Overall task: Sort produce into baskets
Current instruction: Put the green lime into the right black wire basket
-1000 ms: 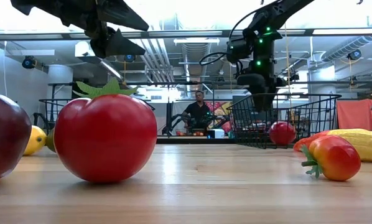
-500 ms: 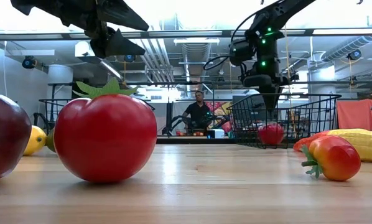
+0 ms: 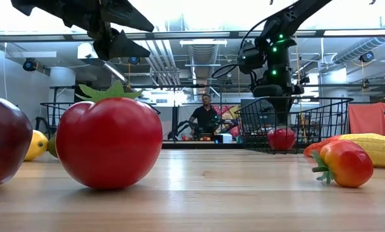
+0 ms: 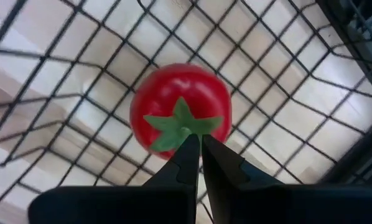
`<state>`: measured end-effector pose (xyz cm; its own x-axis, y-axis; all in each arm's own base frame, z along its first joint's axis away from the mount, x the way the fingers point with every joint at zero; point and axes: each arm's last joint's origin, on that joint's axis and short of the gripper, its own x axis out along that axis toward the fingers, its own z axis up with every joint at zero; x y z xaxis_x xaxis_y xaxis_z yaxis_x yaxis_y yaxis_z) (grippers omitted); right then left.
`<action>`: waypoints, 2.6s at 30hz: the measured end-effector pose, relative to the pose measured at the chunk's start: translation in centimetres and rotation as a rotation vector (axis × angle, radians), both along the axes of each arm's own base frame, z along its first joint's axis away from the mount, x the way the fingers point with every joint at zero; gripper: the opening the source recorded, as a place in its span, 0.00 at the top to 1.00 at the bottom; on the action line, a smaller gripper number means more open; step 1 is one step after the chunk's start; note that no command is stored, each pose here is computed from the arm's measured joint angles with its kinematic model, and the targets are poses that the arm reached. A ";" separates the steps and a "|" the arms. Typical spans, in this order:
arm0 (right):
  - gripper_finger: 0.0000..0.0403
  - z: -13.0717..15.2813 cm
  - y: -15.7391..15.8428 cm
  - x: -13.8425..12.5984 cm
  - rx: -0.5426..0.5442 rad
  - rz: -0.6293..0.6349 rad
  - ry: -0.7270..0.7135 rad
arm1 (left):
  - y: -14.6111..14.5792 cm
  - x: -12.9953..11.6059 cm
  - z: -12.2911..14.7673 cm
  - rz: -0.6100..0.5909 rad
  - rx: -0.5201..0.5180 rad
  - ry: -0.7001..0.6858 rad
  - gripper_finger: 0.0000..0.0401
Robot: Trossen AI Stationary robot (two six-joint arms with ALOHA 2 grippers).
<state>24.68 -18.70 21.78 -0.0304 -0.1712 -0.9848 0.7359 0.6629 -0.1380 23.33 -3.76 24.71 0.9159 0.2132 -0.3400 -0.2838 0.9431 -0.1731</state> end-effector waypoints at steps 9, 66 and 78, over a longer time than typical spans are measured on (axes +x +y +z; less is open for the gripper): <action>0.97 -0.2 -0.2 0.2 -0.033 0.016 -0.040 | 0.0 0.0 0.0 0.000 -0.018 0.002 0.10; 0.97 5.2 25.7 1.3 -0.312 0.572 -0.813 | -4.8 -1.0 -2.7 -0.146 0.120 0.763 0.14; 0.97 5.2 25.7 1.3 -0.309 0.570 -0.814 | -4.1 -1.1 -4.9 -0.086 0.216 0.892 0.14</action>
<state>25.98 6.95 27.02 0.7882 -0.1998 -0.5821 0.2710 0.9619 0.0368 22.22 -7.81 19.86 0.3493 0.2975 -0.8885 -0.1550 0.9535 0.2583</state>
